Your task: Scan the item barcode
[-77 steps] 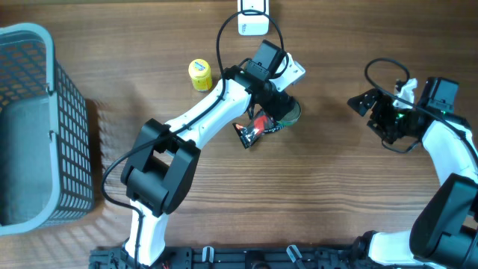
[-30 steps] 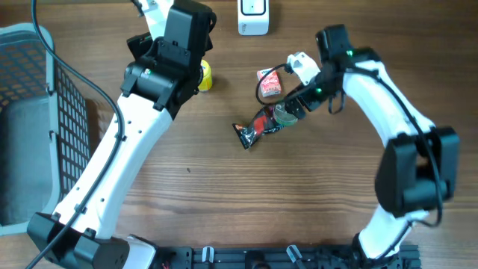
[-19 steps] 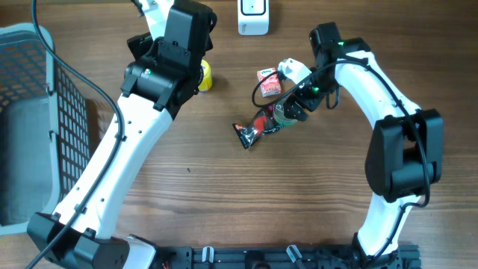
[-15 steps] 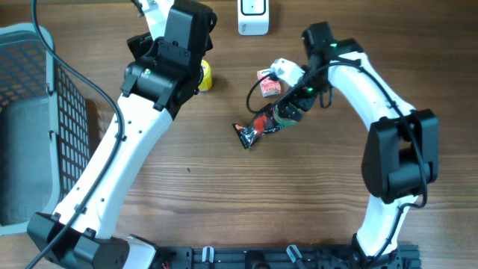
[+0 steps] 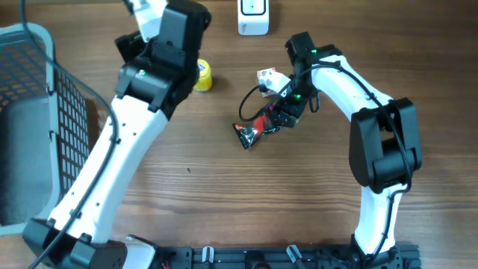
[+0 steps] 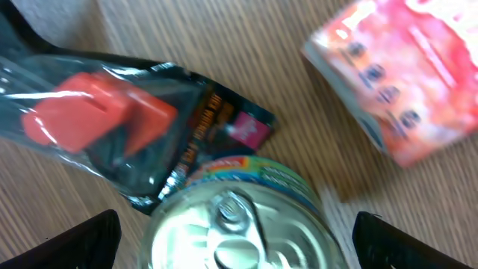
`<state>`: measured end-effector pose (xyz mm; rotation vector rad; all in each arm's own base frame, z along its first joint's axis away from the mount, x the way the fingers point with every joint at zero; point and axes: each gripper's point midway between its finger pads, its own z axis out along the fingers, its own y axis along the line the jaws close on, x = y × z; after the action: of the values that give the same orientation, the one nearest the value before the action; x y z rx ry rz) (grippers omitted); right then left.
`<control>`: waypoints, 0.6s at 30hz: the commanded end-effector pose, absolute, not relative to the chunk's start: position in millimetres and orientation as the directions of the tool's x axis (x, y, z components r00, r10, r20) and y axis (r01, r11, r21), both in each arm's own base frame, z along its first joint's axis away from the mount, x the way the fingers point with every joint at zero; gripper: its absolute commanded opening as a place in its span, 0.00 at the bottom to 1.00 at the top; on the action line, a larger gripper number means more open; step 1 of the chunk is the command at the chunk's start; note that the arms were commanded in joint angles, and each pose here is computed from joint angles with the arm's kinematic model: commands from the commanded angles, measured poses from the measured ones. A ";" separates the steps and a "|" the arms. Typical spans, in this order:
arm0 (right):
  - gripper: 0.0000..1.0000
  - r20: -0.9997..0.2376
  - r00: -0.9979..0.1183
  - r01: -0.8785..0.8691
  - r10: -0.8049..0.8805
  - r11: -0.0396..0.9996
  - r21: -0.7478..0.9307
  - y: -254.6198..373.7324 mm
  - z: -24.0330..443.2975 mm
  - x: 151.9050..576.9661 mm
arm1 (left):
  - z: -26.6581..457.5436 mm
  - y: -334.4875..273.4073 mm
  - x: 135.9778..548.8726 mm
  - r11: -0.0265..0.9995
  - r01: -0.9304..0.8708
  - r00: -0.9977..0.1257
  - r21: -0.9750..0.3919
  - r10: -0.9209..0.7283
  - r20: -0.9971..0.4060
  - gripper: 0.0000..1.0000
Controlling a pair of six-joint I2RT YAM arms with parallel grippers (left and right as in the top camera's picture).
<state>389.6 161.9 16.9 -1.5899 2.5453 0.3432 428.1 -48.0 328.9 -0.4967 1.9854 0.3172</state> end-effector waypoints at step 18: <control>0.97 -0.098 -0.503 -0.864 -0.859 0.497 0.080 139.0 -22.8 395.6 | 376.3 5.9 406.7 0.823 -0.560 -0.261 -0.090 -0.278 -0.924 1.00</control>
<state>401.8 147.7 6.6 -1.5532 2.5866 0.2168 409.4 4.4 365.4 -0.6288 1.8822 0.3259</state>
